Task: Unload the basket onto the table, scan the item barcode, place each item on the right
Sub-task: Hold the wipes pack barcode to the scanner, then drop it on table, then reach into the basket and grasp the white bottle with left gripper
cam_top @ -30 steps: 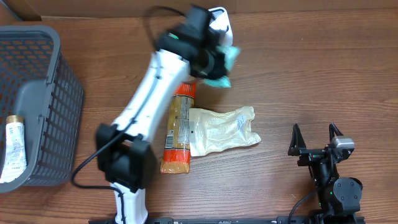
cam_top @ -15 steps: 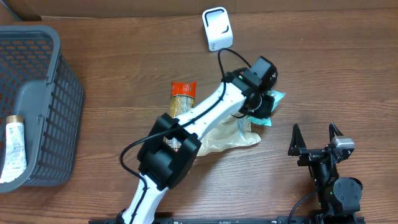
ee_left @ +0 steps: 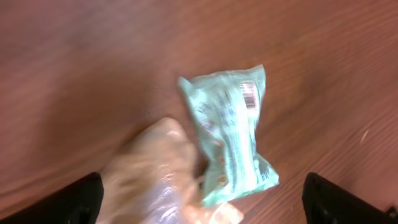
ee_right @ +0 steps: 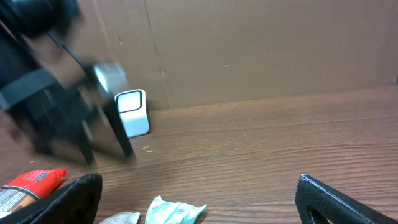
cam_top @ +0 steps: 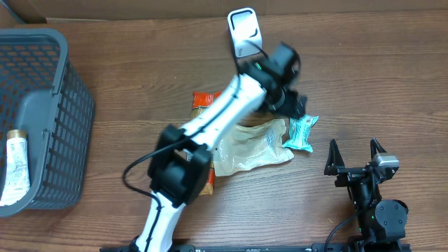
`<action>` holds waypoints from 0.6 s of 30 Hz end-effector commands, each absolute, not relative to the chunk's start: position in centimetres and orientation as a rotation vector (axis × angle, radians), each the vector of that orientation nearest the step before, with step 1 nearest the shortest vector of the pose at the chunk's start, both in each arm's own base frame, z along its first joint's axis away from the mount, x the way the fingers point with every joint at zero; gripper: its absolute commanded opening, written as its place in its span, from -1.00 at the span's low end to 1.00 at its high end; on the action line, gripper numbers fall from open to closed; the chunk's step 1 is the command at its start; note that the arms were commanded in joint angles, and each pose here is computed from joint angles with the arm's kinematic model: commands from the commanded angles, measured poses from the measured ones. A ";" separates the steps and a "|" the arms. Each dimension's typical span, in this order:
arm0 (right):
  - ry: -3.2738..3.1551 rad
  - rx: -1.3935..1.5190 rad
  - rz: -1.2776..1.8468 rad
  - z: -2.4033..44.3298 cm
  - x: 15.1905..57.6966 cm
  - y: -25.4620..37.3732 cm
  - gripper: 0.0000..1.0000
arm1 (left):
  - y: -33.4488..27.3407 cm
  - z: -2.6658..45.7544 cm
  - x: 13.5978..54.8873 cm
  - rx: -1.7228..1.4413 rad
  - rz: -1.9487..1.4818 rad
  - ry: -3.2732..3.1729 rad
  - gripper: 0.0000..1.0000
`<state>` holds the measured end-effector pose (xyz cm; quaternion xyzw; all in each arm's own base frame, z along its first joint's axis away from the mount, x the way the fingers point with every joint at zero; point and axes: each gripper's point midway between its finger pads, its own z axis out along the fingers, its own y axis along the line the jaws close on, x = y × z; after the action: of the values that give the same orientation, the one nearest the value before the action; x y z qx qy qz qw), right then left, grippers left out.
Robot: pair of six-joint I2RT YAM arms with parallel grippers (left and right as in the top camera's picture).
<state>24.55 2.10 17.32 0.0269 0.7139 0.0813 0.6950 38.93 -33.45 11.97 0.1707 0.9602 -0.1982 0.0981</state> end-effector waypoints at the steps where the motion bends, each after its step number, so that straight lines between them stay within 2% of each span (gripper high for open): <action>1: 1.590 0.059 0.177 17.1 24.6 2.1 1.00 | -27.1 25.6 43.2 0.421 -0.449 2.535 0.99; 5: 1.590 0.059 0.177 17.1 24.6 2.1 1.00 | -17.1 33.0 43.9 0.208 -0.227 2.441 0.99; 9: 1.590 0.059 0.177 17.1 24.6 2.1 1.00 | -6.8 36.6 42.4 -0.049 -0.078 2.409 0.99; 13: 1.590 0.059 0.177 17.1 24.6 2.1 1.00 | 2.7 37.3 39.7 -0.303 0.038 2.428 0.99; 18: 1.590 0.059 0.177 17.1 24.6 2.1 1.00 | 14.2 35.6 34.9 -0.705 0.193 2.467 0.99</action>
<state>24.55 2.10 17.32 0.0269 0.7139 0.0813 0.6950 36.96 8.68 36.53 -0.2017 0.9294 0.0336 0.3072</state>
